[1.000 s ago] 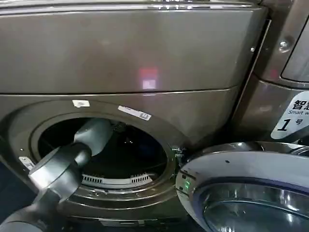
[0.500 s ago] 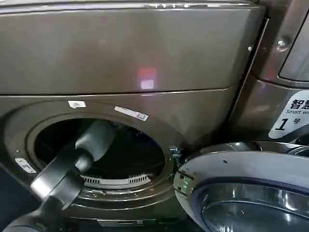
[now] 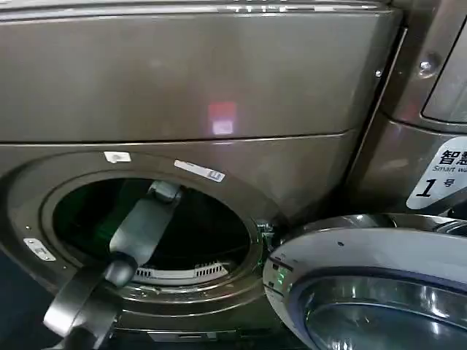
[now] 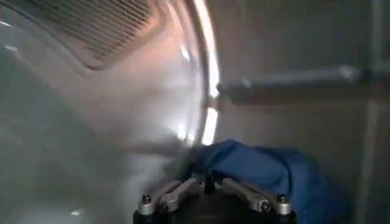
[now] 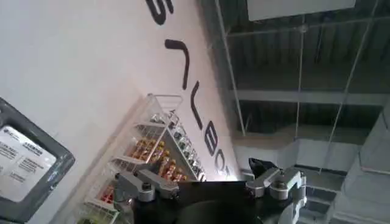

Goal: Grasp the clothes from the dryer.

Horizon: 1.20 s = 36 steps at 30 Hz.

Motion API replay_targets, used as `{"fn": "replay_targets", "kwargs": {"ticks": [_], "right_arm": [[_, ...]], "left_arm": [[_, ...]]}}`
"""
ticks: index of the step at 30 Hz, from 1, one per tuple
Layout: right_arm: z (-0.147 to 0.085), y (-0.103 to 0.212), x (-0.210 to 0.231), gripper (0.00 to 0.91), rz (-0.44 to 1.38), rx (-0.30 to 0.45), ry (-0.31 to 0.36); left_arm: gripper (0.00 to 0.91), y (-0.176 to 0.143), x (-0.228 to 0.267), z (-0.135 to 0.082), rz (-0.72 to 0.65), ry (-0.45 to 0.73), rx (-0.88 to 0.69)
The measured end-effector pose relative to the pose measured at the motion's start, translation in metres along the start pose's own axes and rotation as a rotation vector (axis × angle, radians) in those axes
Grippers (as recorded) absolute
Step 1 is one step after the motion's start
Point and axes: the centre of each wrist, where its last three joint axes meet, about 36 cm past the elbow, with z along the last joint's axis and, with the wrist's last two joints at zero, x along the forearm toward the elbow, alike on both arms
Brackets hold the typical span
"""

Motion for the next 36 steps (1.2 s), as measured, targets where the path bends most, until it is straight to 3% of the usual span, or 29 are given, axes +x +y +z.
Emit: {"fn": "replay_targets", "kwargs": {"ticks": [19, 36], "right_arm": [[0.005, -0.004, -0.003, 0.907, 0.056, 0.029, 0.028], [0.005, -0.009, -0.005, 0.907, 0.084, 0.014, 0.03]], "left_arm": [[0.0, -0.025, -0.007, -0.009, -0.505, -0.189, 0.186], [0.0, -0.035, -0.01, -0.01, -0.613, -0.212, 0.204]]}}
